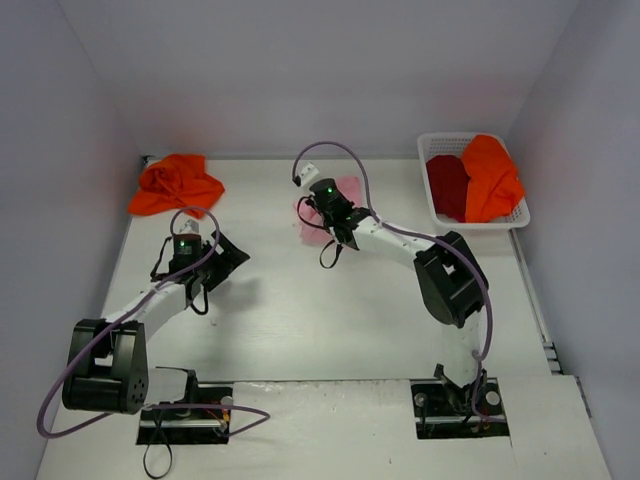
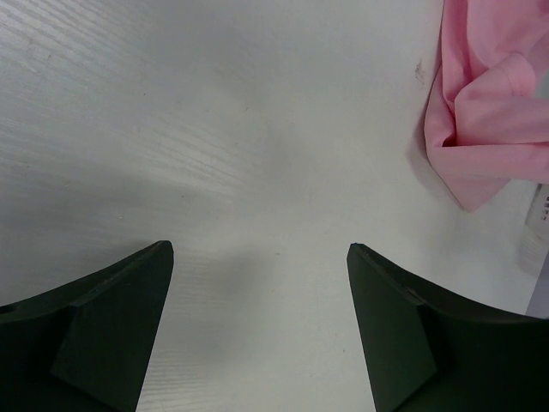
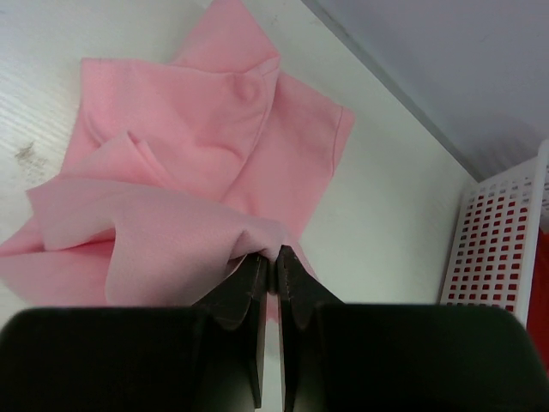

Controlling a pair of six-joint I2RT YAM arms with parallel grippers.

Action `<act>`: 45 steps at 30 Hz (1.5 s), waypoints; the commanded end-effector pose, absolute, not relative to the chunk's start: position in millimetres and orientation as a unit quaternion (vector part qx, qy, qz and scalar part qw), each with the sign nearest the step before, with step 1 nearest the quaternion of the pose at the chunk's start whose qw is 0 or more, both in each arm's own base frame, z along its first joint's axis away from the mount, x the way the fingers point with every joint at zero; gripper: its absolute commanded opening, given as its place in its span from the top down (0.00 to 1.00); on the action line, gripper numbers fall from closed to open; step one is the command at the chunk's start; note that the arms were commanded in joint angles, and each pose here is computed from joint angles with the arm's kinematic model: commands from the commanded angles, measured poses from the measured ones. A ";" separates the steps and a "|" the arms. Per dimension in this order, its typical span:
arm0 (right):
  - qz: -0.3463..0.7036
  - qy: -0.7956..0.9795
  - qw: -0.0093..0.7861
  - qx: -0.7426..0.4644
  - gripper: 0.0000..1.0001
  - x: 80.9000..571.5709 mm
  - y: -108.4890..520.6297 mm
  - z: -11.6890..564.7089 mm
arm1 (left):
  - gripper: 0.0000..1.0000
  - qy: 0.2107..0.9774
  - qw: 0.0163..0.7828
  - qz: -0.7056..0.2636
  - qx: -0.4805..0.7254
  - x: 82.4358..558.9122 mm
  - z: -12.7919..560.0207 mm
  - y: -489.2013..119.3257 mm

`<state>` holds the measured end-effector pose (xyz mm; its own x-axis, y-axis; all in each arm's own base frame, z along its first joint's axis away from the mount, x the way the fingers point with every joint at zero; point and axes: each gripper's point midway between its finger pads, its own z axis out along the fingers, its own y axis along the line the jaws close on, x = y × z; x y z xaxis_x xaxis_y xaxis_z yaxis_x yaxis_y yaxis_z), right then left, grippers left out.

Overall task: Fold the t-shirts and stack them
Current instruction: Fold the tshirt

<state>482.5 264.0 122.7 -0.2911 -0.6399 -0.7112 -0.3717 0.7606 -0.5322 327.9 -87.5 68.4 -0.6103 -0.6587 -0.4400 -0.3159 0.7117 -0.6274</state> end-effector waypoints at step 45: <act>-0.089 0.778 0.545 -0.301 1.00 243.5 343.8 193.2 | 0.23 0.820 0.420 -0.288 -0.262 293.4 166.8 -83.5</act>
